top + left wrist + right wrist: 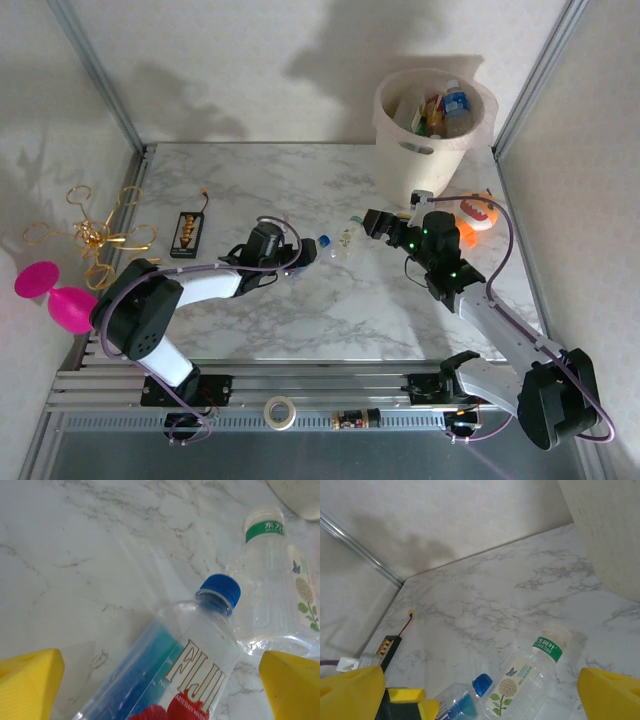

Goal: Put the plastic bottles in the bin

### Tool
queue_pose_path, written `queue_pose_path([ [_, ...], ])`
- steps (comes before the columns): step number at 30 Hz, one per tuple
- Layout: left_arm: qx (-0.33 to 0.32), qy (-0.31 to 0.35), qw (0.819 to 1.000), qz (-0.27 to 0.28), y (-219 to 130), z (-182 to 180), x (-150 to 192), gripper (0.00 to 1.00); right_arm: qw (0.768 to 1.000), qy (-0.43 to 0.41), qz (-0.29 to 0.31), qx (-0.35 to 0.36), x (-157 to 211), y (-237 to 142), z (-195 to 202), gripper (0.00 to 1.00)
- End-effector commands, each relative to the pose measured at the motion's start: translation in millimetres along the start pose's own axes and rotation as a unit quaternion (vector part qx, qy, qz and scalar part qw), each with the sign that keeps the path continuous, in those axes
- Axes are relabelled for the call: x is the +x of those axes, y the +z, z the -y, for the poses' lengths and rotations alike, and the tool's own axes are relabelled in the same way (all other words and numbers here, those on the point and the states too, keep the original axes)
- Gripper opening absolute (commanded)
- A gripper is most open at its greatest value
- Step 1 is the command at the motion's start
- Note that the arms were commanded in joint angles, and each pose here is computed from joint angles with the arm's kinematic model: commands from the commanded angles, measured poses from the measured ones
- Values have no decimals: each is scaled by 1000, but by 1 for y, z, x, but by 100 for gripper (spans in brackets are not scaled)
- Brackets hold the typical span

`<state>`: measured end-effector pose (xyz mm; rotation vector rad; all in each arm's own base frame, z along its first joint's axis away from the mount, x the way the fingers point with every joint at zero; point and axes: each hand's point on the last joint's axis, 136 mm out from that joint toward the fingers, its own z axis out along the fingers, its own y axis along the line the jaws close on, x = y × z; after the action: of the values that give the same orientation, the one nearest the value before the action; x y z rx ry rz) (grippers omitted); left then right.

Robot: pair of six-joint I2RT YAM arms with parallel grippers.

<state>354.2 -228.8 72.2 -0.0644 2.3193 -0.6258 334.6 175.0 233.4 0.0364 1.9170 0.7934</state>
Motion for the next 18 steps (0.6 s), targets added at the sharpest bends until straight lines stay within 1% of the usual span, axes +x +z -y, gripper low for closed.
queue_pose_path([
  [1,-5,22,999,-24,-3,4,13,100,1000,5,23,-13,-9,2,-7,99],
  [10,-49,82,994,-45,-6,3,39,99,1000,8,13,-7,-3,9,-3,99],
  [15,-78,121,988,-48,-1,3,45,99,1000,9,12,-7,-4,11,-3,99],
  [18,-87,130,986,-50,3,3,45,96,1000,8,13,-6,-4,11,-4,99],
])
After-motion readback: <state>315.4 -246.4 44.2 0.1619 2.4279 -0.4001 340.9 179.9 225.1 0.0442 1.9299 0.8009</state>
